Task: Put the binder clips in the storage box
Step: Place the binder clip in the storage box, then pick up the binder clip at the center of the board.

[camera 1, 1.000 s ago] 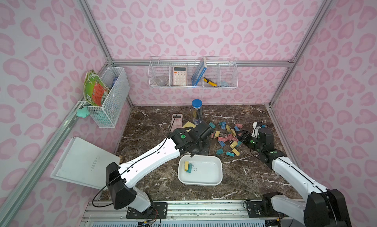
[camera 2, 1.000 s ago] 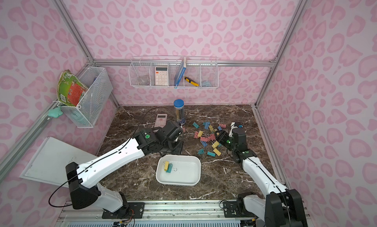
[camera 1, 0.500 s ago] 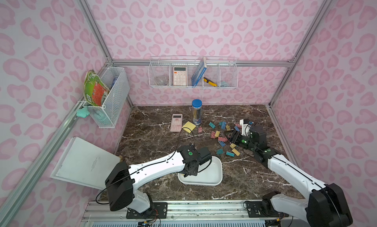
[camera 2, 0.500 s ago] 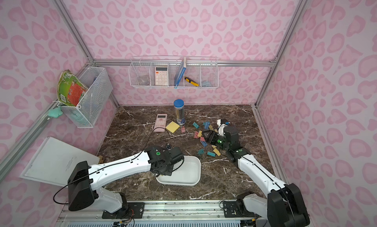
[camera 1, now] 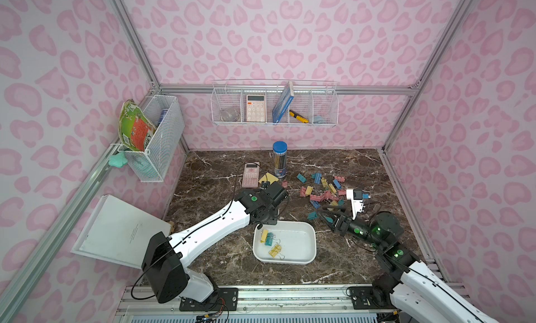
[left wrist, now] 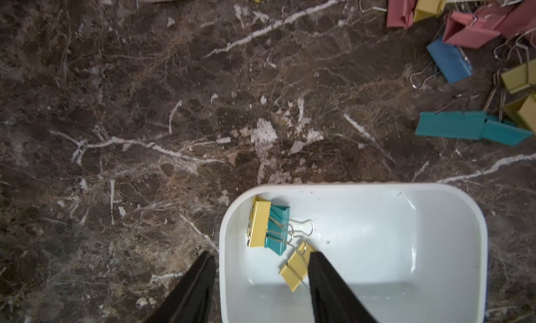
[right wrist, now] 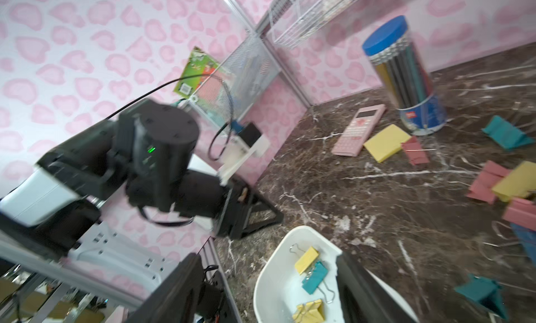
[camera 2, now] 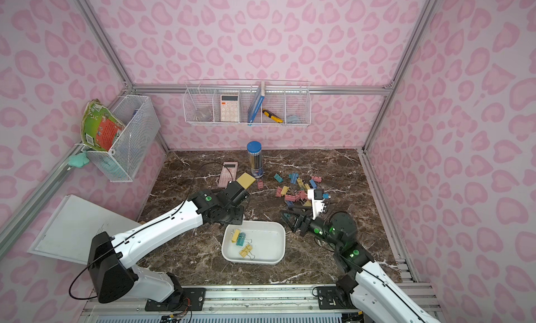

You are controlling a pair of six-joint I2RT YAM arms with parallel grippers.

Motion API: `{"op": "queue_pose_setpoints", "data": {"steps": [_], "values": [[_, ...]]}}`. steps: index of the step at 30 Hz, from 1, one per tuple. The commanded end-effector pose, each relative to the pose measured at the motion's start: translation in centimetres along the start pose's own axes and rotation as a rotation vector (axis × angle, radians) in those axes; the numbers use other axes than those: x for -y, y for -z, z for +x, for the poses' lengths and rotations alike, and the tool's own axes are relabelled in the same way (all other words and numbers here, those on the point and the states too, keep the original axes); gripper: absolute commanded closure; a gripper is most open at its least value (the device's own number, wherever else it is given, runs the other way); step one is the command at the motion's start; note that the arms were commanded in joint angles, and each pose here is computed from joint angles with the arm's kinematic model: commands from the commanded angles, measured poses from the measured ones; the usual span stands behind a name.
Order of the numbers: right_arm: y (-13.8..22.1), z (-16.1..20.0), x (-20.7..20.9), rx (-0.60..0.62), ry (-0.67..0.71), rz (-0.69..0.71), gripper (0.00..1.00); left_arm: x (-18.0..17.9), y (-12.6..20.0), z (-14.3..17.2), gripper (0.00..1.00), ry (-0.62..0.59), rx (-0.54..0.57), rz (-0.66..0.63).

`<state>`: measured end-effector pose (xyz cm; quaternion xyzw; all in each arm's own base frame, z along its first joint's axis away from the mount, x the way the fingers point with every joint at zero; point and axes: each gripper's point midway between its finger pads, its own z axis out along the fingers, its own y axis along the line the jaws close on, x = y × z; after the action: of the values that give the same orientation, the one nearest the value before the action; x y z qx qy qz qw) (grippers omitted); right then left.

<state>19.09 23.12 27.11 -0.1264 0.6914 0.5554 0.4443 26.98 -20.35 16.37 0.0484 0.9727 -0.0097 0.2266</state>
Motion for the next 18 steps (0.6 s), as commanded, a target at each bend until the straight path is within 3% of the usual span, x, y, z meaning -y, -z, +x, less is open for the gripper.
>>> {"op": "queue_pose_setpoints", "data": {"steps": [1,6,11,16,18], "values": [[-1.1,0.0,-1.8,0.01,0.063,-0.025,0.22,1.0,-0.2,-4.0,0.43,-0.075,0.116,-0.023],[-4.2,0.0,-2.5,-0.006,0.064,0.011,0.22,2.7,-0.3,-7.2,0.44,-0.079,0.196,-0.013],[-5.8,-1.2,-1.7,0.033,0.041,0.024,0.21,3.5,-0.7,-6.5,0.44,-0.084,0.161,0.033],[-3.4,-4.3,8.2,0.124,-0.209,0.248,0.26,1.3,0.7,-4.8,0.44,0.025,0.152,0.076],[-3.3,-5.1,10.9,0.098,-0.166,0.33,0.27,-0.1,1.6,-4.5,0.44,0.067,0.175,0.083]]}}
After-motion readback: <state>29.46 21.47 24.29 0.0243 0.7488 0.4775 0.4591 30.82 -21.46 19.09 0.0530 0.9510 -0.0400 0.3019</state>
